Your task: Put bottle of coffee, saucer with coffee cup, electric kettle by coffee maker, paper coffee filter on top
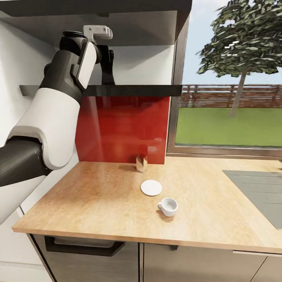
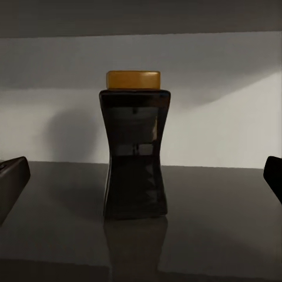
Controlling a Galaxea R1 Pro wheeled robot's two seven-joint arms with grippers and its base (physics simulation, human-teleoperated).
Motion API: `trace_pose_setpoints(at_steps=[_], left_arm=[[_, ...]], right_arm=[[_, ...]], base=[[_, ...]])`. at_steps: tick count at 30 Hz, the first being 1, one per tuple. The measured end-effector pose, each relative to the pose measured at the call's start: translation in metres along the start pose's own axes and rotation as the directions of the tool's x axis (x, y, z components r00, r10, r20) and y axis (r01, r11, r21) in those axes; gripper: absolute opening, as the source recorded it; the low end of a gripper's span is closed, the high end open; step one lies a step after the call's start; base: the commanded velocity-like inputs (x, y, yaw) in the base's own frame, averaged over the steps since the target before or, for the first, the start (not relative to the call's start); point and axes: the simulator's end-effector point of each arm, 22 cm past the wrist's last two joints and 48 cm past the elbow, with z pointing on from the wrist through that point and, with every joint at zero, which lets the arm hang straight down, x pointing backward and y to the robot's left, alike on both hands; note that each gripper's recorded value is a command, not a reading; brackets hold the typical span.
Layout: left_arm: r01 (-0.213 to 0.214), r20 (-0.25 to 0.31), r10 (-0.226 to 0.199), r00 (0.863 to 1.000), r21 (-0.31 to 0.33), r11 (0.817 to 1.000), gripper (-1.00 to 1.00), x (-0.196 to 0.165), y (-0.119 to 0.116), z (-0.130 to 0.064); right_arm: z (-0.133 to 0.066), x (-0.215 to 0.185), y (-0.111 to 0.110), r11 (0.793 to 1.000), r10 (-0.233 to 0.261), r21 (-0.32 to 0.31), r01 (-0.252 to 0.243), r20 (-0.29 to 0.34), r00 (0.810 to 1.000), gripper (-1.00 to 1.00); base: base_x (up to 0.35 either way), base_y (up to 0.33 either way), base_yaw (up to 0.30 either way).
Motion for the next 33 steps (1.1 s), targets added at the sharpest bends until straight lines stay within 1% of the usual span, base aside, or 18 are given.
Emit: trace_pose_setpoints(at_steps=[7, 10, 14, 15, 17, 19, 20, 22, 28, 33], left_arm=[[0.000, -0.001, 0.000, 1.000, -0.001, 1.000, 1.00, 0.000, 0.000, 0.000], [-0.001, -0.001, 0.001, 1.000, -0.001, 1.000, 1.00, 0.000, 0.000, 0.000], [-0.001, -0.002, 0.001, 1.000, -0.001, 1.000, 1.00, 0.001, 0.000, 0.000], [-0.001, -0.001, 0.001, 1.000, -0.001, 1.000, 1.00, 0.001, 0.000, 0.000], [0.000, -0.001, 0.000, 1.000, -0.001, 1.000, 1.00, 0.001, 0.000, 0.000], [0.000, -0.001, 0.000, 1.000, -0.001, 1.000, 1.00, 0.000, 0.000, 0.000], [0.000, 0.000, 0.000, 1.000, -0.001, 1.000, 1.00, 0.000, 0.000, 0.000], [0.001, 0.002, -0.001, 1.000, -0.001, 1.000, 1.00, 0.000, 0.000, 0.000], [0.001, 0.006, -0.001, 1.000, -0.001, 1.000, 1.00, -0.003, 0.001, -0.001], [0.002, 0.009, -0.002, 1.000, -0.001, 1.000, 1.00, -0.004, 0.001, -0.001]], right_arm=[[0.000, 0.000, 0.000, 1.000, 0.000, 0.000, 0.000, 0.000, 1.000, 1.00], [0.000, 0.000, 0.000, 1.000, 0.000, 0.000, 0.000, 0.000, 1.000, 1.00], [-0.001, 0.011, 0.008, 1.000, -0.010, -0.012, 0.010, -0.013, 1.000, 1.00], [-0.002, 0.014, 0.011, 1.000, -0.015, -0.016, 0.014, -0.018, 1.000, 1.00], [-0.005, 0.033, 0.028, 0.997, -0.062, -0.047, 0.061, -0.040, 0.997, 1.00], [-0.006, 0.039, 0.035, 0.995, -0.087, -0.061, 0.084, -0.044, 0.995, 1.00], [-0.007, 0.043, 0.044, 0.992, -0.107, -0.077, 0.104, -0.047, 0.993, 1.00], [-0.009, 0.048, 0.055, 0.988, -0.125, -0.095, 0.120, -0.050, 0.991, 1.00], [-0.011, 0.055, 0.066, 0.984, -0.141, -0.114, 0.134, -0.055, 0.988, 1.00], [-0.011, 0.056, 0.068, 0.984, -0.144, -0.117, 0.137, -0.056, 0.988, 1.00]], base=[[0.053, 0.034, 0.000], [0.162, 0.008, 0.000], [0.187, 0.002, 0.000], [0.069, 0.001, 0.000], [0.040, 0.000, 0.000], [0.023, 0.000, 0.000], [0.014, 0.000, 0.000], [0.022, 0.000, 0.000], [0.096, 0.000, 0.000], [0.035, 0.000, 0.000]])
